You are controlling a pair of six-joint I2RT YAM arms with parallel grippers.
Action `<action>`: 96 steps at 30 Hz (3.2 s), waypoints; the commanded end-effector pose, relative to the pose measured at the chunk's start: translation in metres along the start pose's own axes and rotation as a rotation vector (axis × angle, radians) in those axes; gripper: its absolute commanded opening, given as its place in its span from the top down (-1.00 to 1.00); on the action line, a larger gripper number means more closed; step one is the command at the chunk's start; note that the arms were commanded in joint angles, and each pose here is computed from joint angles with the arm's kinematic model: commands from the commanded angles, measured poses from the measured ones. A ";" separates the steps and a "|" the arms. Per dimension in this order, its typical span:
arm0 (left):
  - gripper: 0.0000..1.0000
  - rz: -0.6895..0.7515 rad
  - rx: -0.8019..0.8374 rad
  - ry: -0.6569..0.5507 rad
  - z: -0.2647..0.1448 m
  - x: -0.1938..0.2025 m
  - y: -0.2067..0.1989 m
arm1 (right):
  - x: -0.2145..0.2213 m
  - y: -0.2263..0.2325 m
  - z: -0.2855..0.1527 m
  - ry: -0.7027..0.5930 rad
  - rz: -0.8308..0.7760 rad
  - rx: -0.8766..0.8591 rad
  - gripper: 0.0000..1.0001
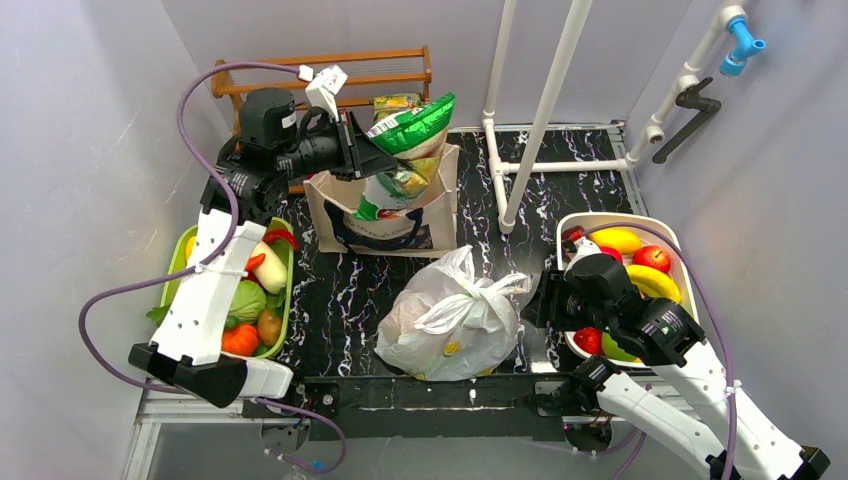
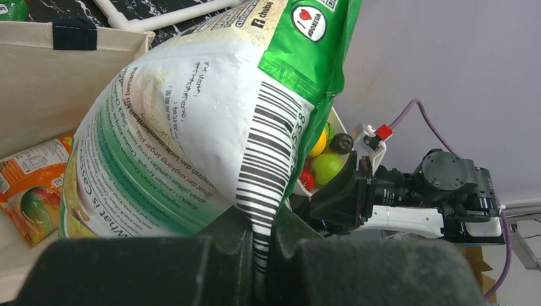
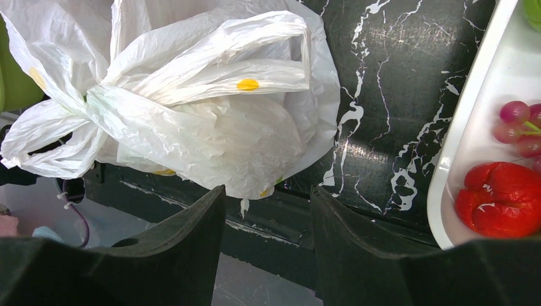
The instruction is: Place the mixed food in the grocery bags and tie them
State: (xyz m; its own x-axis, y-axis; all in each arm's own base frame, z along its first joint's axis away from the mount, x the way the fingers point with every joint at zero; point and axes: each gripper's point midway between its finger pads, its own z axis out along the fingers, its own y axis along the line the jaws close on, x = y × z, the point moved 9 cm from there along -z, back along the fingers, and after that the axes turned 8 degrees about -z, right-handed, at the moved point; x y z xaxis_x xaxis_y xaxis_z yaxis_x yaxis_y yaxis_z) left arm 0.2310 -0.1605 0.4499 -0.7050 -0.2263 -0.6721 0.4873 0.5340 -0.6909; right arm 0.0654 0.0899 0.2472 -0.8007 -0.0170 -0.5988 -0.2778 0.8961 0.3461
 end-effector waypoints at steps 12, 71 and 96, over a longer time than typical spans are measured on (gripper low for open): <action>1.00 -0.100 0.320 0.004 0.034 -0.061 0.040 | -0.005 0.004 0.007 -0.012 0.001 -0.016 -0.16; 1.00 -0.340 -0.136 0.462 0.084 0.109 0.173 | -0.149 0.107 0.021 -0.190 -0.033 -0.328 -0.19; 0.69 -0.297 -0.153 0.406 0.065 0.097 0.140 | -0.193 0.114 0.120 -0.026 -0.037 -0.005 0.25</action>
State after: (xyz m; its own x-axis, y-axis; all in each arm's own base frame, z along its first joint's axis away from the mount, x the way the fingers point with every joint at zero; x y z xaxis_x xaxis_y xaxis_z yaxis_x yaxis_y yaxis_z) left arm 0.2793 -0.1611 0.2618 -0.9616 -0.0792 -0.2628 0.1630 0.6054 -0.7791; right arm 0.2508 0.2526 0.3119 -0.7837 -0.0218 -0.6207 -0.3109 0.8790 0.3616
